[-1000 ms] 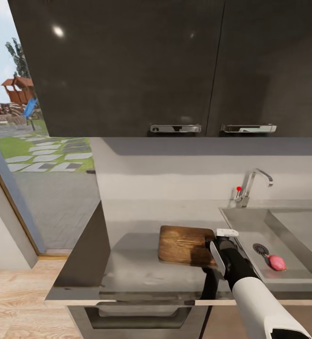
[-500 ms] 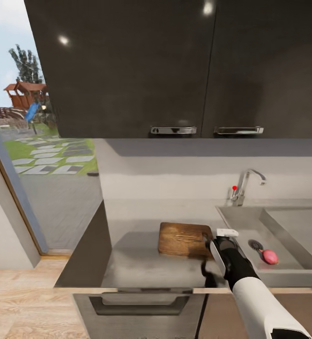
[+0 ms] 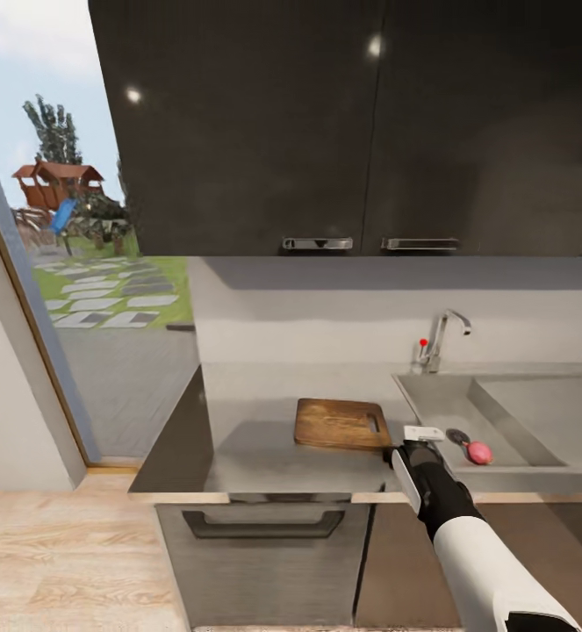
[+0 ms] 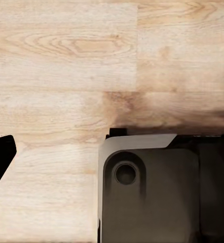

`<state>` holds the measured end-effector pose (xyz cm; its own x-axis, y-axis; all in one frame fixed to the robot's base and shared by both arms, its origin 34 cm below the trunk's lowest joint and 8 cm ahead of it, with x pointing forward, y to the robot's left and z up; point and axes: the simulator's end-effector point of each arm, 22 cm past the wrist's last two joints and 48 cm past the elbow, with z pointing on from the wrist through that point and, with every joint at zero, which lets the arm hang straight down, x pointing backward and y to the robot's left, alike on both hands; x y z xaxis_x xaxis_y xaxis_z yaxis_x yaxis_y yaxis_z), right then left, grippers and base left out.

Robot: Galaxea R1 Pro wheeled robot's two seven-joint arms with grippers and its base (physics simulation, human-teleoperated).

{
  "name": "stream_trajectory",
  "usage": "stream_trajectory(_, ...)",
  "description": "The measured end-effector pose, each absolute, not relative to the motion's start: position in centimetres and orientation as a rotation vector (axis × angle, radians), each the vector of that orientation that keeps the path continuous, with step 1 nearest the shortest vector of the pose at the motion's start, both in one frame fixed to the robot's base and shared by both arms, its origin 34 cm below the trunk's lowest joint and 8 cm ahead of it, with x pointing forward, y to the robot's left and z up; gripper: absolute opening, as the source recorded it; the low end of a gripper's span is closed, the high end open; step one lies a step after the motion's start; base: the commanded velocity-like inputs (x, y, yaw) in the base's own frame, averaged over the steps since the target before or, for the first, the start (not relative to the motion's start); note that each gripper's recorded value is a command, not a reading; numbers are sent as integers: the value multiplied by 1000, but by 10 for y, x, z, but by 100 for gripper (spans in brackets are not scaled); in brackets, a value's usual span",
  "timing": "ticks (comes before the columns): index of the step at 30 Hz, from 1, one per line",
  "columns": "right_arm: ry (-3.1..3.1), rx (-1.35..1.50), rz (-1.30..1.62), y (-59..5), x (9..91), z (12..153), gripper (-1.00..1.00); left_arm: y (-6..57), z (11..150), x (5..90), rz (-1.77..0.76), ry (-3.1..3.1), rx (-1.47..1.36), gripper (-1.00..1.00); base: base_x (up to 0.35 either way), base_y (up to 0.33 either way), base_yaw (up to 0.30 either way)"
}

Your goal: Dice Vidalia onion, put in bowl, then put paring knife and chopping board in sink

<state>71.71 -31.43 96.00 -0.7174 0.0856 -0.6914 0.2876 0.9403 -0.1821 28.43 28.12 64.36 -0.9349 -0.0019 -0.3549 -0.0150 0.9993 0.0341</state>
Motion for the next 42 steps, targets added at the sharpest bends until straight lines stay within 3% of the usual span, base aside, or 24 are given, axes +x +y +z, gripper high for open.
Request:
stream_trajectory(27, 2300, 267, -343, -311, 721, 987, 100, 281, 651, 300, 50, 2735, -15, 100, -295, 0, 0)
stream_trajectory(42, 2261, 263, -361, -313, 690, 907, 100, 268, 655, 307, 26, 2713, -21, 100, -34, 0, 0)
